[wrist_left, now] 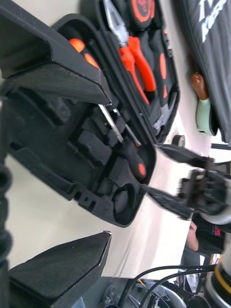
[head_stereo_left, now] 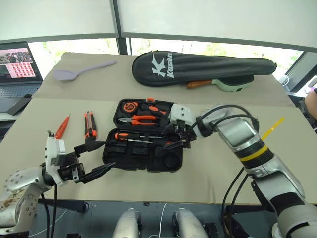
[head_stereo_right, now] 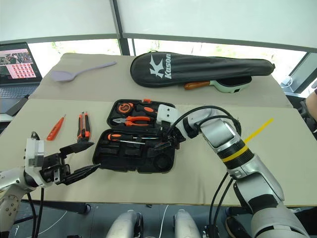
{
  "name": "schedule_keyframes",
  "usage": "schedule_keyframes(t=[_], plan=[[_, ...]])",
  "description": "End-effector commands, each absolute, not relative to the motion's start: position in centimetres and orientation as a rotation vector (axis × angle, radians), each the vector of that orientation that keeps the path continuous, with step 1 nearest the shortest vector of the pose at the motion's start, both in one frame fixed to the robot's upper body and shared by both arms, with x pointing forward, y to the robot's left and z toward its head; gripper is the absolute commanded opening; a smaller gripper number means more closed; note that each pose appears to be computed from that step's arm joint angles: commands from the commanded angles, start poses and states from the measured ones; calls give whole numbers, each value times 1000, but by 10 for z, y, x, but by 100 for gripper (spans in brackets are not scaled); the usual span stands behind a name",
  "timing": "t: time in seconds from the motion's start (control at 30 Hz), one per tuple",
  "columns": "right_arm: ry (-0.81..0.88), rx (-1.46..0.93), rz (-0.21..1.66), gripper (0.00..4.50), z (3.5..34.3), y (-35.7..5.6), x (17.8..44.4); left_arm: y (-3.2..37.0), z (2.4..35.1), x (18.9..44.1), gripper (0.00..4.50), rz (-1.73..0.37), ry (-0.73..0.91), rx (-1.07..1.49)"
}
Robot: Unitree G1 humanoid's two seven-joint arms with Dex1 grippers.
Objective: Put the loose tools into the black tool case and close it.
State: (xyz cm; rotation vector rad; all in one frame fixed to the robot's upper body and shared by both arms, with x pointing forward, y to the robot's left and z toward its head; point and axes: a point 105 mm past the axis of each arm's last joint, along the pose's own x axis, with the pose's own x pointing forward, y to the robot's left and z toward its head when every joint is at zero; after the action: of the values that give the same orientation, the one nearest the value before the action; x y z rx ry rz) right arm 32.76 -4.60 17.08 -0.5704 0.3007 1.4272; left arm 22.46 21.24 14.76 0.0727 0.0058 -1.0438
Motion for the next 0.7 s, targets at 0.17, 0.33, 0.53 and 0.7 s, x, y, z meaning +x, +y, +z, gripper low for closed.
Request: schedule_keyframes(t=[0.17,0.33,0.53,0.7], plan=[[177,-477,1473,182,148,-19,322,217,153,222,450,-1040,-20,102],[207,-505,1444,9,123,-17,331,224,152,222,450,-1035,-12,110],[221,-436,1439,4,120,-14,336,229,152,220,450,-1028,-8,120],[258,-351,1453,4,120,-13,337,233,151,220,450,-1020,-9,124]])
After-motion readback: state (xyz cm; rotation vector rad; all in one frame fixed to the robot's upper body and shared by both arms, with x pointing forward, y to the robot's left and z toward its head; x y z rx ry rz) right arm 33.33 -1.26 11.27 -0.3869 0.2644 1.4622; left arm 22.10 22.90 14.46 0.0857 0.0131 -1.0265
